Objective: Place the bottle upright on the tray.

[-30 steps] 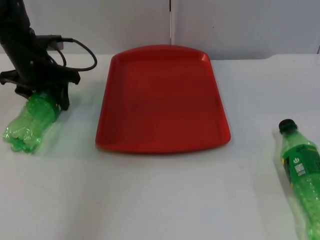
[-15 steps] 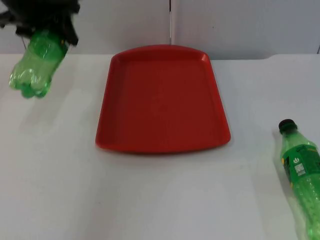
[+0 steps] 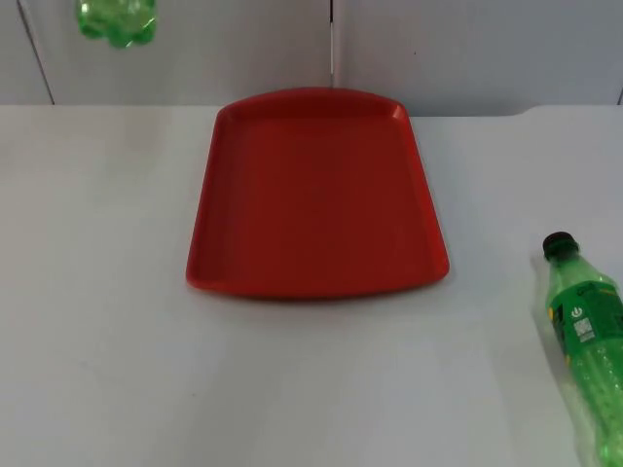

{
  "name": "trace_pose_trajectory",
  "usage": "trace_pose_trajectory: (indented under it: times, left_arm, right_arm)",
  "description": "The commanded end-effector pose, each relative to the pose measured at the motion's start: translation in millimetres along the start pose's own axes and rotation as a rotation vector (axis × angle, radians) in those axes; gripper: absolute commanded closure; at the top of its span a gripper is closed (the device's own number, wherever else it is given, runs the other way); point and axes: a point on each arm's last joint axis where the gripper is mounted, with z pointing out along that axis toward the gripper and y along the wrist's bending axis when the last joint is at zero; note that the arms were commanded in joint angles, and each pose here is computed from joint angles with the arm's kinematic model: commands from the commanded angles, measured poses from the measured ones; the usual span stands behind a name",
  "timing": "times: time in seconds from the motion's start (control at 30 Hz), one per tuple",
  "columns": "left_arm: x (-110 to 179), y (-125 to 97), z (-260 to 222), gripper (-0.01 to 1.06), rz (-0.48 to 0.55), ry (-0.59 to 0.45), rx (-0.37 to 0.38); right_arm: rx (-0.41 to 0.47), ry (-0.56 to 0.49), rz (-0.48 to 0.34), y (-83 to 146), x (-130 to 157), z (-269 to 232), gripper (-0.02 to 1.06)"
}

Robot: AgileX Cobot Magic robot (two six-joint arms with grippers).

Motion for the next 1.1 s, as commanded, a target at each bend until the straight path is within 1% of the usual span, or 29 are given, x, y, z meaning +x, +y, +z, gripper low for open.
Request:
trace_pose_trajectory:
  times: [0.0, 0.03, 0.07, 0.23, 0.27, 0.33, 0.4, 0.43, 0.57, 0.6, 0.7, 0.83, 0.87, 0.93, 0.97, 1.03, 1.07]
  left_arm:
    - [-10.2, -19.2, -0.7, 1.05, 0.01, -0.095, 0.01]
    - [-11.3, -27.3, 2.7, 1.05, 0.031, -0.118, 0.004]
    - [-11.3, -27.3, 2.7, 1.05, 0.031, -0.118, 0.004]
    - [-19.7, -71.4, 16.8, 1.05, 0.138, -0.298, -0.063]
    - [-19.7, -71.4, 16.8, 1.05, 0.138, -0.298, -0.063]
    - [-22.1, -87.9, 21.4, 1.05, 0.15, -0.379, -0.087]
    - [-23.7, -101.2, 25.2, 1.05, 0.127, -0.461, -0.09]
    - [-23.7, -101.2, 25.2, 1.05, 0.127, -0.461, -0.09]
    - [-20.8, -109.8, 34.9, 1.05, 0.109, -0.515, -0.079]
    - [-20.8, -109.8, 34.9, 1.05, 0.109, -0.515, -0.079]
    - [-15.6, -106.7, 47.7, 1.05, 0.044, -0.537, -0.057]
    - [-13.1, -101.5, 55.7, 1.05, 0.037, -0.562, -0.053]
    - [-11.6, -100.5, 58.1, 1.05, 0.053, -0.557, -0.059]
    - [-7.0, -100.8, 64.6, 1.05, 0.144, -0.54, -0.083]
    - [-7.0, -100.8, 64.6, 1.05, 0.144, -0.54, -0.083]
    - [0.0, -101.9, 75.8, 1.05, 0.269, -0.537, -0.105]
    - [5.3, -104.8, 83.0, 1.05, 0.352, -0.529, -0.116]
  right_arm:
    - [0.008, -0.005, 0.005, 0.1, 0.3, 0.0, 0.0]
    - [0.008, -0.005, 0.005, 0.1, 0.3, 0.0, 0.0]
    - [0.008, -0.005, 0.005, 0.1, 0.3, 0.0, 0.0]
    - [0.008, -0.005, 0.005, 0.1, 0.3, 0.0, 0.0]
    - [0.008, -0.005, 0.005, 0.1, 0.3, 0.0, 0.0]
    - [0.008, -0.005, 0.005, 0.1, 0.3, 0.0, 0.0]
    - [0.008, -0.005, 0.005, 0.1, 0.3, 0.0, 0.0]
    - [0.008, -0.005, 0.005, 0.1, 0.3, 0.0, 0.0]
    - [0.008, -0.005, 0.005, 0.1, 0.3, 0.0, 0.0]
    - [0.008, -0.005, 0.005, 0.1, 0.3, 0.0, 0.0]
    - [0.008, -0.005, 0.005, 0.1, 0.3, 0.0, 0.0]
    - [0.008, -0.005, 0.003, 0.1, 0.3, 0.0, 0.0]
    - [0.008, -0.005, 0.003, 0.1, 0.3, 0.0, 0.0]
    - [0.008, -0.005, 0.003, 0.1, 0.3, 0.0, 0.0]
    - [0.008, -0.005, 0.003, 0.1, 0.3, 0.0, 0.0]
    - [0.008, -0.005, 0.003, 0.1, 0.3, 0.0, 0.0]
    - [0.008, -0.005, 0.003, 0.1, 0.3, 0.0, 0.0]
